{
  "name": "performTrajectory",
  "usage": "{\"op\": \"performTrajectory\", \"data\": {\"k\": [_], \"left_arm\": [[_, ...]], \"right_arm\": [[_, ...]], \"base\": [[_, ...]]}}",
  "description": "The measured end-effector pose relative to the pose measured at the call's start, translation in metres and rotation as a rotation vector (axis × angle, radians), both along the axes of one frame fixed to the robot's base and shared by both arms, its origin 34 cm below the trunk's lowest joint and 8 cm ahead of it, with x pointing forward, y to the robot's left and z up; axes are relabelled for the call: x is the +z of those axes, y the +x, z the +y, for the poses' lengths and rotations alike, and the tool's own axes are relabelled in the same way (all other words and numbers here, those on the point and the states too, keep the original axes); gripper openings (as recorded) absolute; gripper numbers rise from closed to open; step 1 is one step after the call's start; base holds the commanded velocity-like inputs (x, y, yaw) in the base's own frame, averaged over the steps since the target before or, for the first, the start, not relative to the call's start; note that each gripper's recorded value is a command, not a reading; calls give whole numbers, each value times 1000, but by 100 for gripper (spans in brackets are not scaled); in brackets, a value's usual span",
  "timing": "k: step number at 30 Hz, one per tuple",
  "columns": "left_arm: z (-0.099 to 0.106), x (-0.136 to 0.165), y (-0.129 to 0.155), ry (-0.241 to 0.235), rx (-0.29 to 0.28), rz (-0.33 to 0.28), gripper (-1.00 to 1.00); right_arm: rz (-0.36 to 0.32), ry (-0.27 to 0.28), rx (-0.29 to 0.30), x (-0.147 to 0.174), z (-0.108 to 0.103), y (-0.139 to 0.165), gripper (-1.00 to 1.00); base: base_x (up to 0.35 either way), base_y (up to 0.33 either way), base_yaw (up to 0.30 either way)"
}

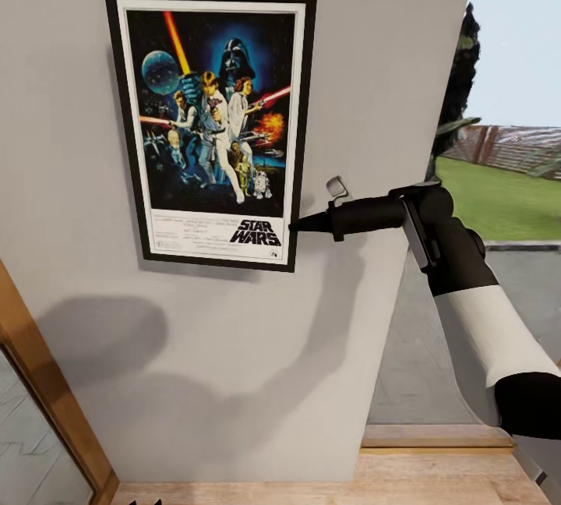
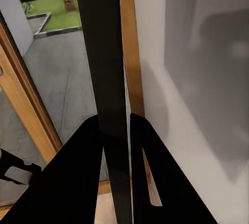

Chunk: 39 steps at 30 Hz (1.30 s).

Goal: Pick up the poster from the kitchen countertop and hang it on one of the wall nails in the kitchen.

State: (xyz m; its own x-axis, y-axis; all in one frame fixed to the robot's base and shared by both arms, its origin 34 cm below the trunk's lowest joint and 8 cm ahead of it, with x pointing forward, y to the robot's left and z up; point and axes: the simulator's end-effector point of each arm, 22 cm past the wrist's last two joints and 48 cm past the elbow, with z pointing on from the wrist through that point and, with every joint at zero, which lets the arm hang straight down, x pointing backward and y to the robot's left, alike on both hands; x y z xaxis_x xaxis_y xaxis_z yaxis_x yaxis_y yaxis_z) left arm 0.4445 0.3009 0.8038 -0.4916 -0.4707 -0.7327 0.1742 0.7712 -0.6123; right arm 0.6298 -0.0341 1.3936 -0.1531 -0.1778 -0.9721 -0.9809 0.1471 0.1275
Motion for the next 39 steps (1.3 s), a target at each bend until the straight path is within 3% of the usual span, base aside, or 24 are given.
{"op": "performTrajectory", "data": {"k": [39], "left_arm": [[0,0,0,0,0,0,100]], "right_arm": [[0,0,0,0,0,0,-100]], "base": [[48,0,0]]}}
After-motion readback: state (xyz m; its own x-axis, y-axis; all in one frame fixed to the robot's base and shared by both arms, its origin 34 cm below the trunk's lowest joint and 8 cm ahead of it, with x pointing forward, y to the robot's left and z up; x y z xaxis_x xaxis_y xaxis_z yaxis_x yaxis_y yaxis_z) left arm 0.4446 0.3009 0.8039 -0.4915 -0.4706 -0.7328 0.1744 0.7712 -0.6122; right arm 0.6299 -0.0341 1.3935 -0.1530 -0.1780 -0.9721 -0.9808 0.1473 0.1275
